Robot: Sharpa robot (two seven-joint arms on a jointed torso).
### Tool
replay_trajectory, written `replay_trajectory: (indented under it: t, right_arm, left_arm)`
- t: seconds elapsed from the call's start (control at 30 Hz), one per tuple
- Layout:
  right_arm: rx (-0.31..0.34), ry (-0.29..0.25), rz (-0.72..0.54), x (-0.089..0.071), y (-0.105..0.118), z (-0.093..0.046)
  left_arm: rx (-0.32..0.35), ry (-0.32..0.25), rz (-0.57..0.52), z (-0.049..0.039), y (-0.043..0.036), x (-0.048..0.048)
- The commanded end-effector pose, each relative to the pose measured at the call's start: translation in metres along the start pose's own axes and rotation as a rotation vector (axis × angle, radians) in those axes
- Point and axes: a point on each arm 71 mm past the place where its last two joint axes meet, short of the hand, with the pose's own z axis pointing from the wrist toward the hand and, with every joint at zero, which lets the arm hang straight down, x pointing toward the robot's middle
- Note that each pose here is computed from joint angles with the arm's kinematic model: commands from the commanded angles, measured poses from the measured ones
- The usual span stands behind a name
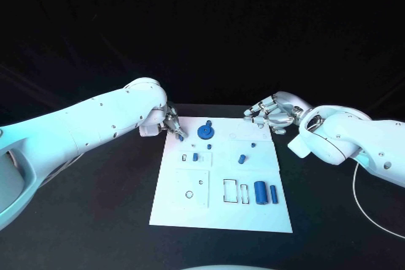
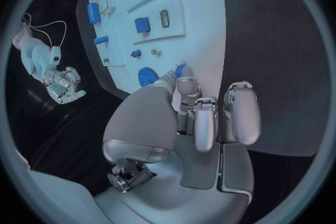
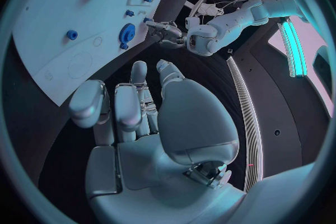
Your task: Assemble the parts on the task board
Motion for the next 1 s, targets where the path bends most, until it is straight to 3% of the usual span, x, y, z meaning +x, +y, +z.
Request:
replay_trajectory:
  t: [0.03,0.3,0.6,1.0]
  right_arm:
    - [-0.010,0.013,-0.005,0.001,0.001,0.000]
    - [-0.008,0.012,-0.005,0.001,0.000,0.000]
    - [-0.006,0.010,-0.005,0.000,-0.001,-0.001]
    - [-0.004,0.007,-0.005,-0.001,-0.002,-0.002]
  left_arm:
    - [0.007,0.039,0.013,0.0024,0.0016,0.0064]
    - [0.045,0.049,-0.044,-0.0031,0.0084,0.0088]
    - [0.133,-0.001,-0.121,-0.0214,0.0175,0.0150]
    - [0.247,-0.074,-0.115,-0.0385,0.0238,0.0430]
